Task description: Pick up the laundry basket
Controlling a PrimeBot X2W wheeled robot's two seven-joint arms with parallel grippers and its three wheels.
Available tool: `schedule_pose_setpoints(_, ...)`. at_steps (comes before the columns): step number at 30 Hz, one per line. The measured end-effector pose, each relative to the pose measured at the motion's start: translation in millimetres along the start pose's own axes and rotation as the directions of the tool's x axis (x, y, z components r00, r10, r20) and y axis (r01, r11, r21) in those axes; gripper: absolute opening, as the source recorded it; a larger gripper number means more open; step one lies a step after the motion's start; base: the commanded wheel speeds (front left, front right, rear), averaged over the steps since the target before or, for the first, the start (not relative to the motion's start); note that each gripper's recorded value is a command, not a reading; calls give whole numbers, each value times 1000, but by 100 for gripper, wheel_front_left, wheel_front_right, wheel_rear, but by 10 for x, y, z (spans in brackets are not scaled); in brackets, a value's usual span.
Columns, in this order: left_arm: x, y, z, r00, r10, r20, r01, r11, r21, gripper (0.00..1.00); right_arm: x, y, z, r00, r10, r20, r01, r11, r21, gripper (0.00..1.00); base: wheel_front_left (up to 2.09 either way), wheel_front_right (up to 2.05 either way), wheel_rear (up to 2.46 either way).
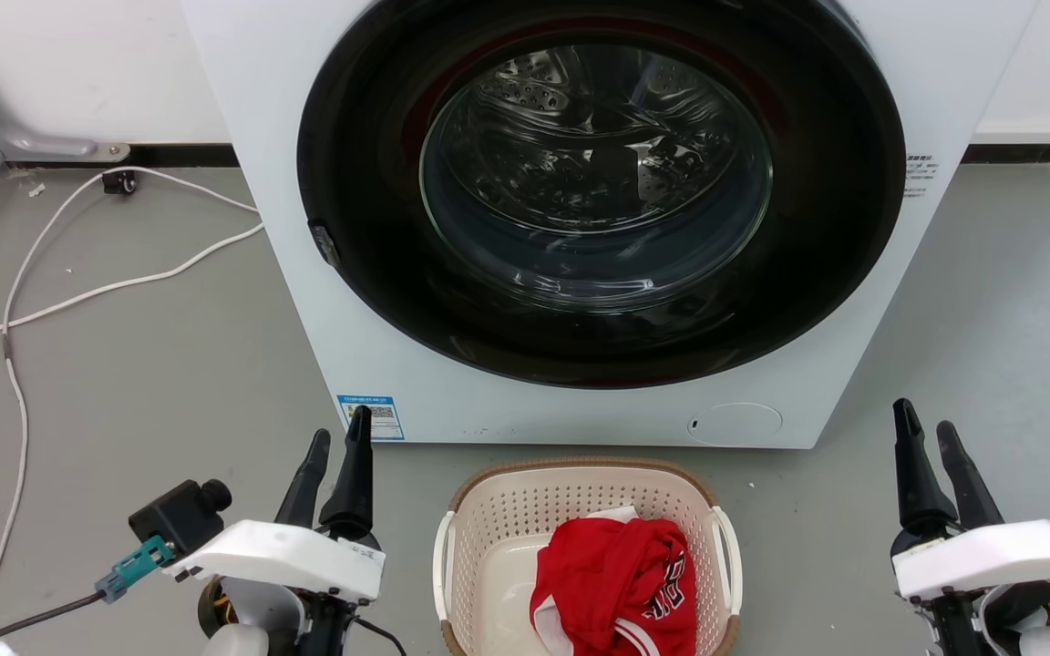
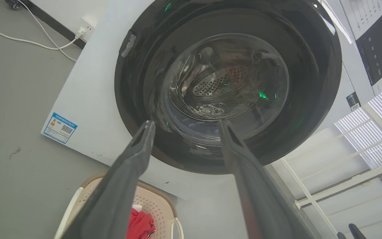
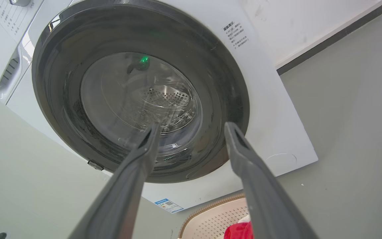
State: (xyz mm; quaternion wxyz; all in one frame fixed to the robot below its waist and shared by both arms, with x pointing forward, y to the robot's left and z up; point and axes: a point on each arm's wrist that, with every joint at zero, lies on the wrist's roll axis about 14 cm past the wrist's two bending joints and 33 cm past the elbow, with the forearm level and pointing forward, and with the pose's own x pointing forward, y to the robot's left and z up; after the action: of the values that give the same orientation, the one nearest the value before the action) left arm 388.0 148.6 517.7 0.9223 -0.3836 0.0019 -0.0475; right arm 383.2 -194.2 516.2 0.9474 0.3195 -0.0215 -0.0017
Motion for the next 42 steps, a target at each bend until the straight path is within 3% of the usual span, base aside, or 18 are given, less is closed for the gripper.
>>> schedule_pose_setpoints(10,6,-81,-48,1000,-28,-8,29,986,164,100,-7,9,35,1000,10,0,-10,988,-152,100,0,0,0)
schedule_pose_setpoints(20,22,-169,-80,998,-62,-12,63,952,301,100,0,72,40,999,34,-6,-34,963,-269,100,0,0,0)
schedule_pose_setpoints(42,36,-291,-139,993,-119,-18,112,861,496,100,-28,104,41,998,57,-11,-55,882,-469,100,0,0,0)
